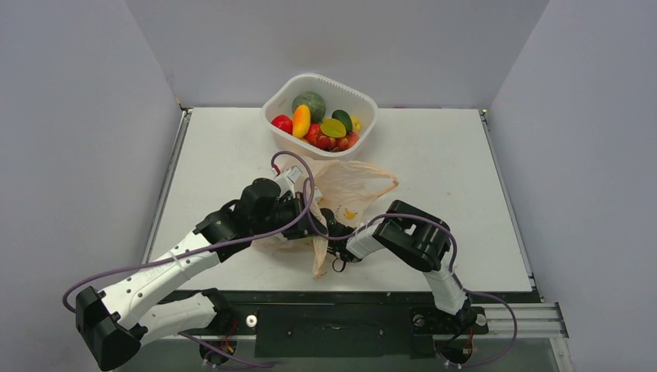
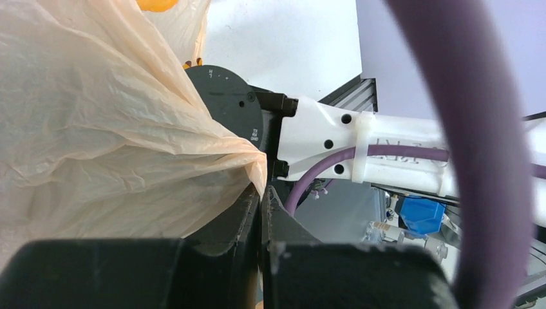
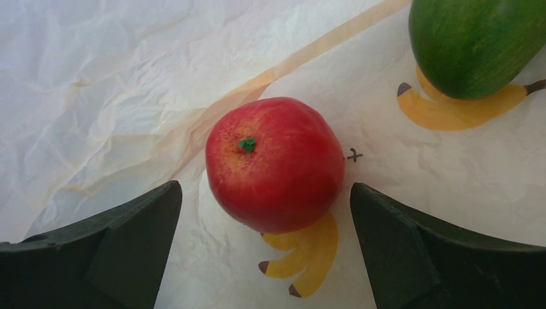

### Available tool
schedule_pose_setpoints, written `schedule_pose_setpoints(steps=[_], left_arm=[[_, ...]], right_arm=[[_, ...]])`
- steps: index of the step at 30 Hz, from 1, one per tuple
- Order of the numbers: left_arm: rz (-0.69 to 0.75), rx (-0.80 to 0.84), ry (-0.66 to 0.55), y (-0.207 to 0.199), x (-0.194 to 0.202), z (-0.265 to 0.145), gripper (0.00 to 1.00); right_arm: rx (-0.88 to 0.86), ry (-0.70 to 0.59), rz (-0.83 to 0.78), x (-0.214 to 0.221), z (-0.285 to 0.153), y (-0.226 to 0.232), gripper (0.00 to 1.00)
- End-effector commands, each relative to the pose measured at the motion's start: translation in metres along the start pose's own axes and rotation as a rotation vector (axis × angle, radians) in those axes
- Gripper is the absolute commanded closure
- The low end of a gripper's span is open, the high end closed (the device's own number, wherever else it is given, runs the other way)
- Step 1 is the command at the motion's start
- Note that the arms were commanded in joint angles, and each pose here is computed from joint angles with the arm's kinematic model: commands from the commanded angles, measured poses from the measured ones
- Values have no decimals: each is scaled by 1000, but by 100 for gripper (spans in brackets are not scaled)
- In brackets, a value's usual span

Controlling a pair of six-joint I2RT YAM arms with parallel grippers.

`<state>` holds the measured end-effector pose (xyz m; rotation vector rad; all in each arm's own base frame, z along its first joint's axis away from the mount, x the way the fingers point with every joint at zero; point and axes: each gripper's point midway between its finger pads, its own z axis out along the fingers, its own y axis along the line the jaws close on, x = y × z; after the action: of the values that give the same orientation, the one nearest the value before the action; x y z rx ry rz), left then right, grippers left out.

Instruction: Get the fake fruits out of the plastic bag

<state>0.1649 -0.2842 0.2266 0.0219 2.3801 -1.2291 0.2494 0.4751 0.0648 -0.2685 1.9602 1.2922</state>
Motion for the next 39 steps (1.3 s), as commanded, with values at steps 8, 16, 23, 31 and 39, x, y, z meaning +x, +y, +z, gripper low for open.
schedule_pose_setpoints(steps=[8,16,23,31,39], left_arm=[[35,98,-58,-39,-13,-10,100],[68,-16,-98,-8,-7,-34,100],[170,-216,-99,40,2,-64,100],[272,-345,-109,78,11,-96,100],[339,-390,-138,100,15,-110,100]], right_arm=[[120,-83,-5,-7,23,-14,6],[154,-105,17,-26,15,-24,46],[181,-112,-23,-48,-11,-25,79],[282,-103,-143,-67,-50,-27,100],[331,-94,-216,-81,-88,-19,100]])
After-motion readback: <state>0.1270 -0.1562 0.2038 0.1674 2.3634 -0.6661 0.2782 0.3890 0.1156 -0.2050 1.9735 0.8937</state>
